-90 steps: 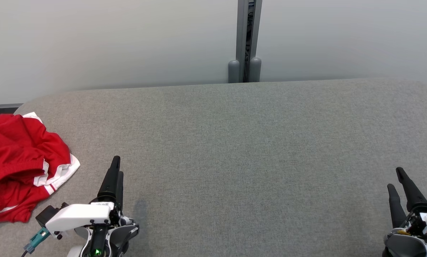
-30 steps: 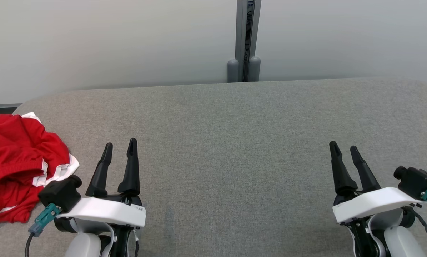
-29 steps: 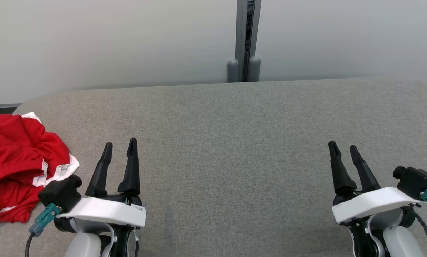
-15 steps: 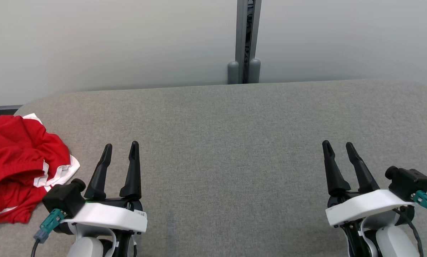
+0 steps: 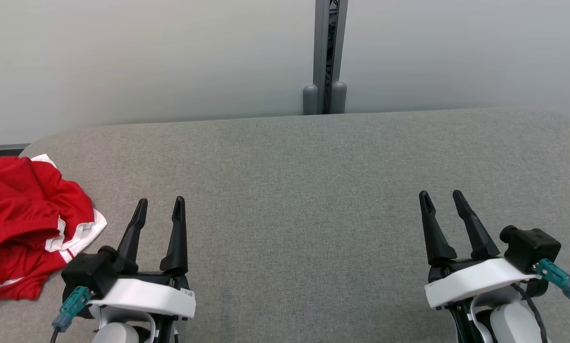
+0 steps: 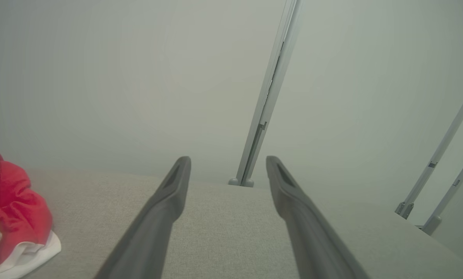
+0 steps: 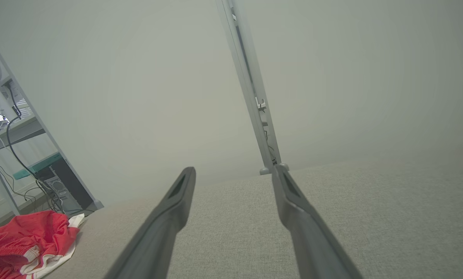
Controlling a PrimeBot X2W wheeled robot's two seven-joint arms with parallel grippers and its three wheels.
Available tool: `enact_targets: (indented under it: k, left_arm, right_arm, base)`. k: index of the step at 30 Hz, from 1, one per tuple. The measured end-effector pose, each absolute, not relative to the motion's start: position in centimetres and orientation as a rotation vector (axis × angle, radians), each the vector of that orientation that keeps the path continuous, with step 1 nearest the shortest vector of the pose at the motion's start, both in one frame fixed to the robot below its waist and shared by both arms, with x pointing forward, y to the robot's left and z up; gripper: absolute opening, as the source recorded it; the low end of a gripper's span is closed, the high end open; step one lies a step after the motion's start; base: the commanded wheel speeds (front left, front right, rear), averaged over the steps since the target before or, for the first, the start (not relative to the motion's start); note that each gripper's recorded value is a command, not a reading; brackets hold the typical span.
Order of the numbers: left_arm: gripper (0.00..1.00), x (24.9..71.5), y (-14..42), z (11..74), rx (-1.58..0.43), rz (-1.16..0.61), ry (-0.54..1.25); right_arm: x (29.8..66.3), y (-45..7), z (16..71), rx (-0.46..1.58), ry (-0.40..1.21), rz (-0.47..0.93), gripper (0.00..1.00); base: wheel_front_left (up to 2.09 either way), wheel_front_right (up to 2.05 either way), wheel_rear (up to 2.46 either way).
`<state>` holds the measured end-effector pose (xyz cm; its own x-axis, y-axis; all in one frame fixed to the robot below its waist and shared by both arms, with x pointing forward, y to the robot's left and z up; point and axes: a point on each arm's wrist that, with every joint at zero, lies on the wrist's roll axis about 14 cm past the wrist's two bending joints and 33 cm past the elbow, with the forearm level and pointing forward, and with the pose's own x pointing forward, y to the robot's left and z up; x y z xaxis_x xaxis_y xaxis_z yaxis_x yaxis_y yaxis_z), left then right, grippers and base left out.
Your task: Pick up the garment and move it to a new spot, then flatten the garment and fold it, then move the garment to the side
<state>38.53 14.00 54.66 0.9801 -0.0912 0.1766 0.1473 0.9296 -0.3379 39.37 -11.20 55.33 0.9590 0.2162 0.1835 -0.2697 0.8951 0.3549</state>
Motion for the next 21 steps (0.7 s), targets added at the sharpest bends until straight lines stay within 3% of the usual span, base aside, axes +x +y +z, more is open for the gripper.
enact_targets:
  k: [21]
  left_arm:
    - [1.00, 38.35, 14.38, 54.69, -0.261, -0.115, -0.184]
  right_arm:
    - [39.02, -10.34, 55.35, 0.285, -0.175, 0.281, 1.00]
  base:
    - [0.00, 0.00, 0.00]
